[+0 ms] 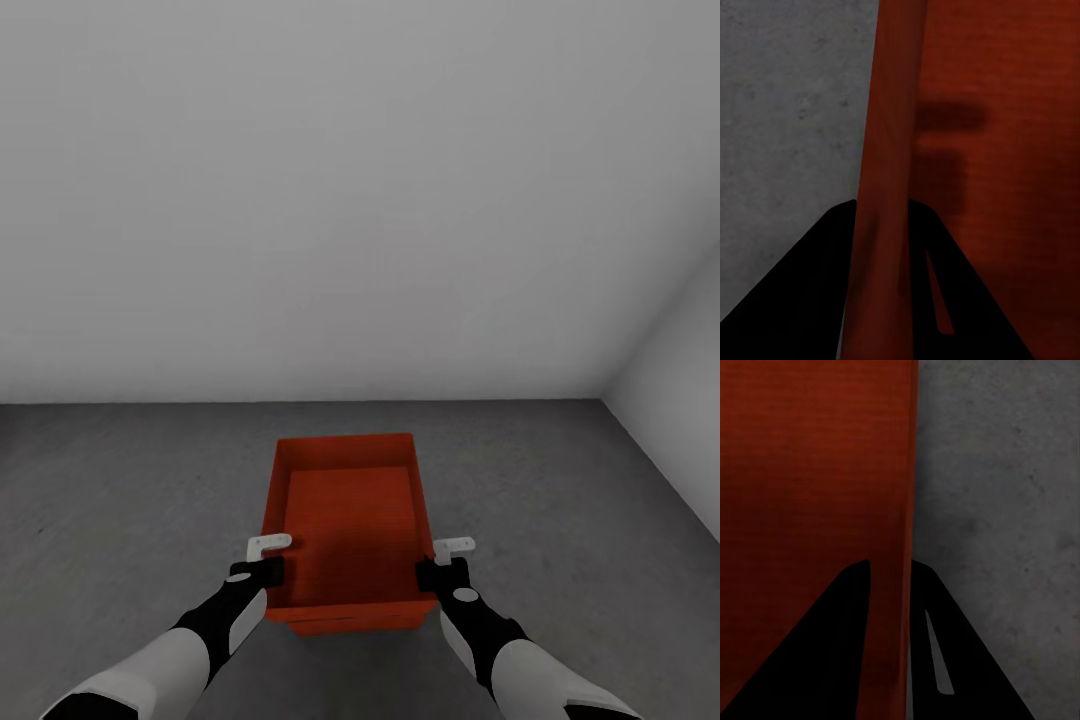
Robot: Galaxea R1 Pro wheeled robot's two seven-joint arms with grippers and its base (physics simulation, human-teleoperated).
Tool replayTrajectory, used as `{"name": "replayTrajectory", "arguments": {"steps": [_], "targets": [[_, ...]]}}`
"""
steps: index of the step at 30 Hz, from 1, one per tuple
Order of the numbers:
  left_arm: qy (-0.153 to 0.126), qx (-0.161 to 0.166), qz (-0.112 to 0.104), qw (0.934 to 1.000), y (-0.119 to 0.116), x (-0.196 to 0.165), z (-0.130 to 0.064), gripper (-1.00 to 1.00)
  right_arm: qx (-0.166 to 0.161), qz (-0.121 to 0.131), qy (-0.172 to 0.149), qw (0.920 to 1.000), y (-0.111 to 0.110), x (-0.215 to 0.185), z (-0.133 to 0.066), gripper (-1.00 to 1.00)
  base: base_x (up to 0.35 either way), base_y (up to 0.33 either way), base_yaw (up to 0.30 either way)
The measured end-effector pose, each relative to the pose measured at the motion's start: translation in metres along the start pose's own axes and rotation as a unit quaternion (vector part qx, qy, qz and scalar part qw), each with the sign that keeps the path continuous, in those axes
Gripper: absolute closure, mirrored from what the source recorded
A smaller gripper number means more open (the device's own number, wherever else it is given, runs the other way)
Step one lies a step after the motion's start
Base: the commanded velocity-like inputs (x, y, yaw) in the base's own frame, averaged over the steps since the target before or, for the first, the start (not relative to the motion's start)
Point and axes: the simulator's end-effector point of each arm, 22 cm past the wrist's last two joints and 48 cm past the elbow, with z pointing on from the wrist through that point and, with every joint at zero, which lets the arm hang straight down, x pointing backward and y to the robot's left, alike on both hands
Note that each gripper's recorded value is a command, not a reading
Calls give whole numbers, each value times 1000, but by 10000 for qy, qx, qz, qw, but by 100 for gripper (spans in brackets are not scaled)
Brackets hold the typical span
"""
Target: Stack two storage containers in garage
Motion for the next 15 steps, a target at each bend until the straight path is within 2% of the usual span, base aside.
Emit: {"name": "replayTrajectory", "arguments": {"steps": [5, 15], "targets": [[0, 0, -2, 10000, 0, 0, 0, 100, 0, -2, -1, 10000, 0, 0, 0, 100, 0, 0, 0], [0, -1, -2, 10000, 0, 11, 15, 100, 0, -2, -1, 10000, 1, 13, 13, 100, 0, 0, 0]]}}
